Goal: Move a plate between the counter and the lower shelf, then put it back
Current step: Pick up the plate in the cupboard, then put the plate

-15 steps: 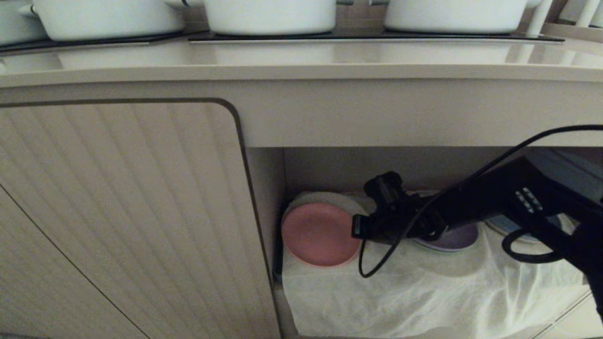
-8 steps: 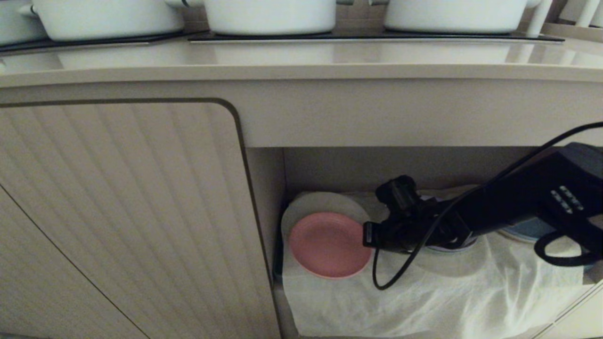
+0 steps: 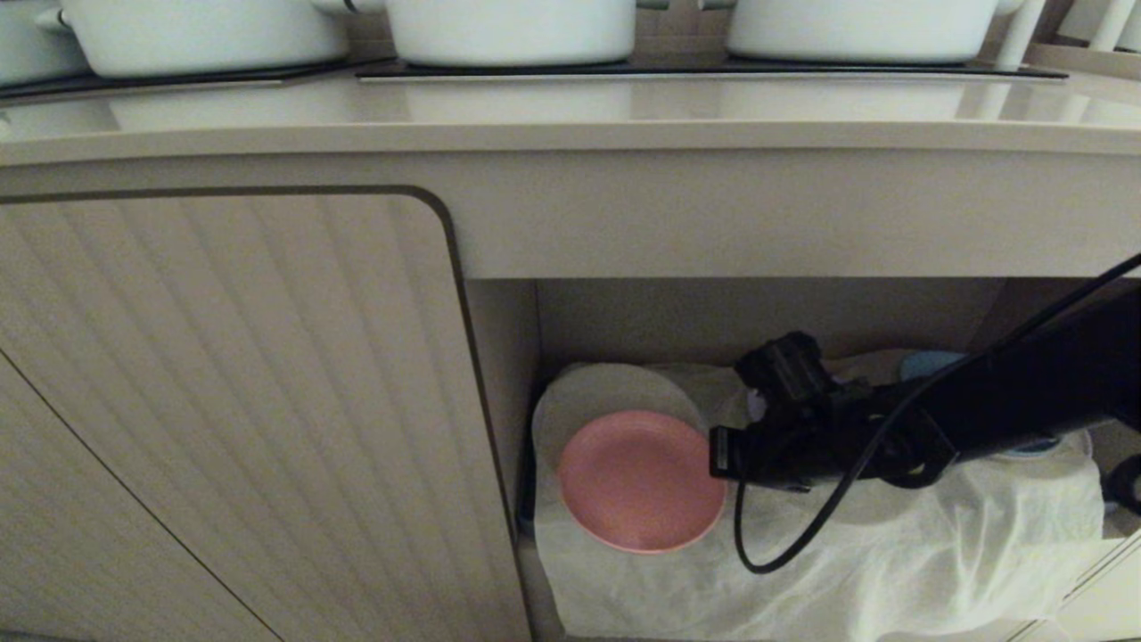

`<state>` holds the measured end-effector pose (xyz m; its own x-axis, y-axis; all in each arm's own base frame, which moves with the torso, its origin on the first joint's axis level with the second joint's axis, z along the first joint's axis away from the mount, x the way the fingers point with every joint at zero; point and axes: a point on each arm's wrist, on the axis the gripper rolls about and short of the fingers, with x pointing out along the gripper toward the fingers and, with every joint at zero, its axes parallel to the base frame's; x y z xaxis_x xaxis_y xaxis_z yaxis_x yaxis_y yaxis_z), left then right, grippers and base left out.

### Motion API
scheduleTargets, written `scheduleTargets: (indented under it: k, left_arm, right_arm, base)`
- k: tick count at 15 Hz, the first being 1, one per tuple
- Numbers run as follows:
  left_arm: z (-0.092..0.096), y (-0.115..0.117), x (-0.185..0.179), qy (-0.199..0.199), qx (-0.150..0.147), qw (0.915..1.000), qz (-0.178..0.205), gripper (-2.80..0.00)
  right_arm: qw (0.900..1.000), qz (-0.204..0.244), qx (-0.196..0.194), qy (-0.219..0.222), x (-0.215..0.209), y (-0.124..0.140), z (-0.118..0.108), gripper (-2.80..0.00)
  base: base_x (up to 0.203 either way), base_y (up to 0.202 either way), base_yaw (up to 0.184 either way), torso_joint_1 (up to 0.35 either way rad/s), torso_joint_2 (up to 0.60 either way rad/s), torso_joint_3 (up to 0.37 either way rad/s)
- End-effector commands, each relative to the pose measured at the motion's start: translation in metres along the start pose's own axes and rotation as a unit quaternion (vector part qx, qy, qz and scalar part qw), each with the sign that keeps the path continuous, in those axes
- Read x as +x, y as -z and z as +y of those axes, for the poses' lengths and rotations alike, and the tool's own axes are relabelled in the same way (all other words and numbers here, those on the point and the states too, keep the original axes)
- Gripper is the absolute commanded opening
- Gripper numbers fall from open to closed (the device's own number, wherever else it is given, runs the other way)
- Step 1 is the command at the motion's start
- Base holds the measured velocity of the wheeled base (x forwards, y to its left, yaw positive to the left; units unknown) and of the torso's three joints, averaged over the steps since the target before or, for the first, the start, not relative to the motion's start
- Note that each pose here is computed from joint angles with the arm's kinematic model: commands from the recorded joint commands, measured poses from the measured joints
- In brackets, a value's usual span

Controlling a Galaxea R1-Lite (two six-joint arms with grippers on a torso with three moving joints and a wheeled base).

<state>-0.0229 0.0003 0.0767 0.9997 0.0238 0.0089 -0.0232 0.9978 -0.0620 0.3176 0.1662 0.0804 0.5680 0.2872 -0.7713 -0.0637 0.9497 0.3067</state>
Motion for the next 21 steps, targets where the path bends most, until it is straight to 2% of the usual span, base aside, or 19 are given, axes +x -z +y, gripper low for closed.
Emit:
scheduleTargets:
  k: [1, 11, 21]
  left_arm:
    - [0.0, 0.0, 0.0, 0.0, 0.0, 1.0, 0.001, -2.8]
    - [0.0, 0.0, 0.0, 0.0, 0.0, 1.0, 0.0, -2.8]
    - [0.0, 0.0, 0.0, 0.0, 0.0, 1.0, 0.0, -2.8]
  right_arm:
    - [1.0, -0.002, 0.001, -0.001, -0.016, 0.006, -0.003, -2.8]
    - [1.0, 0.013, 0.002, 0.009, -0.07, 0.046, -0.027, -2.8]
    - [1.0, -0.005, -0.001, -0.001, -0.13, 0.088, -0.051, -2.8]
  base:
    - [0.0, 0.0, 0.0, 0.0, 0.0, 0.0]
    - [0.0, 0.0, 0.0, 0.0, 0.0, 0.0]
    - [0.0, 0.0, 0.0, 0.0, 0.0, 0.0]
